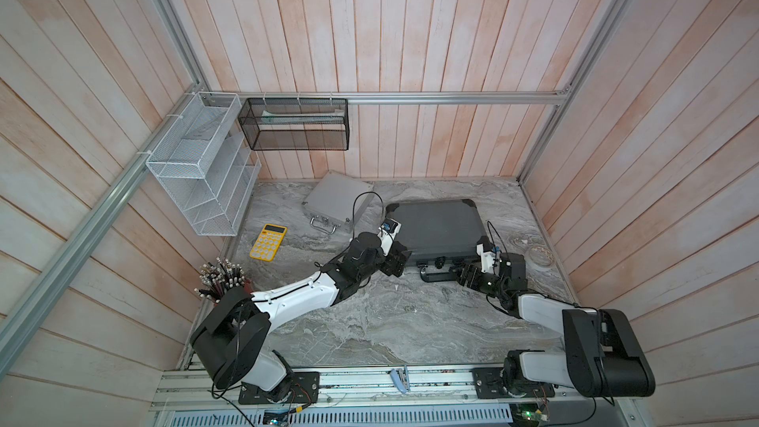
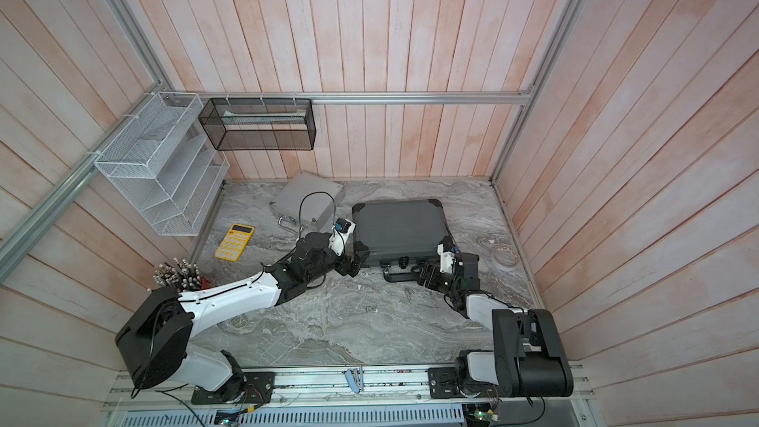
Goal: Open the poker set cases
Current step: Pick up the poker set case from the center of the board.
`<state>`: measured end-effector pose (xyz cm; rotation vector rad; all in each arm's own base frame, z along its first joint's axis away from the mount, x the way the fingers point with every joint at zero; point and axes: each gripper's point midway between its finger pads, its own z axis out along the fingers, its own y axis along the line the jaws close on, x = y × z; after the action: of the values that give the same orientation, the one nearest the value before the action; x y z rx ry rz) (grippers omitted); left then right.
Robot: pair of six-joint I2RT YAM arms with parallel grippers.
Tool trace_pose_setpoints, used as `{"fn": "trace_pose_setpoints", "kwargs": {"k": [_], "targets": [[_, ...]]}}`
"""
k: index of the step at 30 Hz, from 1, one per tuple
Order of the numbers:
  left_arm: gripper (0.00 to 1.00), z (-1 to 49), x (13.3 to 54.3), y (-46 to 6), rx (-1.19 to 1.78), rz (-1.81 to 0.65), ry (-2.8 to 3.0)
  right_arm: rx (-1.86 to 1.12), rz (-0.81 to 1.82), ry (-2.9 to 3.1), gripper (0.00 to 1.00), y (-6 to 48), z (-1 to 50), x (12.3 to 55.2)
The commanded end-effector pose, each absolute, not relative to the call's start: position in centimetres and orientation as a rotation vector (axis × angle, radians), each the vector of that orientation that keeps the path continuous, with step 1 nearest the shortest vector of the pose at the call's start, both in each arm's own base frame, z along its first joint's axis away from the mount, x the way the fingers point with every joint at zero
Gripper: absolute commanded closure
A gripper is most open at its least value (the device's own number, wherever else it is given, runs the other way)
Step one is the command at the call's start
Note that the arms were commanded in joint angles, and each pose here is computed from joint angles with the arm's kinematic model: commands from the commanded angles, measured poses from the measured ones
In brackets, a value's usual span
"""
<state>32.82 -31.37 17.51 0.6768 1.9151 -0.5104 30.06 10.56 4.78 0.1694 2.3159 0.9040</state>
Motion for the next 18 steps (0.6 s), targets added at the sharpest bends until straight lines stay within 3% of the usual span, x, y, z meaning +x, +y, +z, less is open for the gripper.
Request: {"fn": "trace_pose_setpoints", "kwargs": {"k": [1,18], "targets": [[0.04,18.2,32.9,-30.9,0.683,-0.466,1.871,0.139,0.946,2.27,0.26,11.6,5.4,30.9],[0.04,15.6,32.2,-32.8,0.881,-0.477,1.826,0.288,0.888,2.187,0.57,10.7,6.0,32.0]]}}
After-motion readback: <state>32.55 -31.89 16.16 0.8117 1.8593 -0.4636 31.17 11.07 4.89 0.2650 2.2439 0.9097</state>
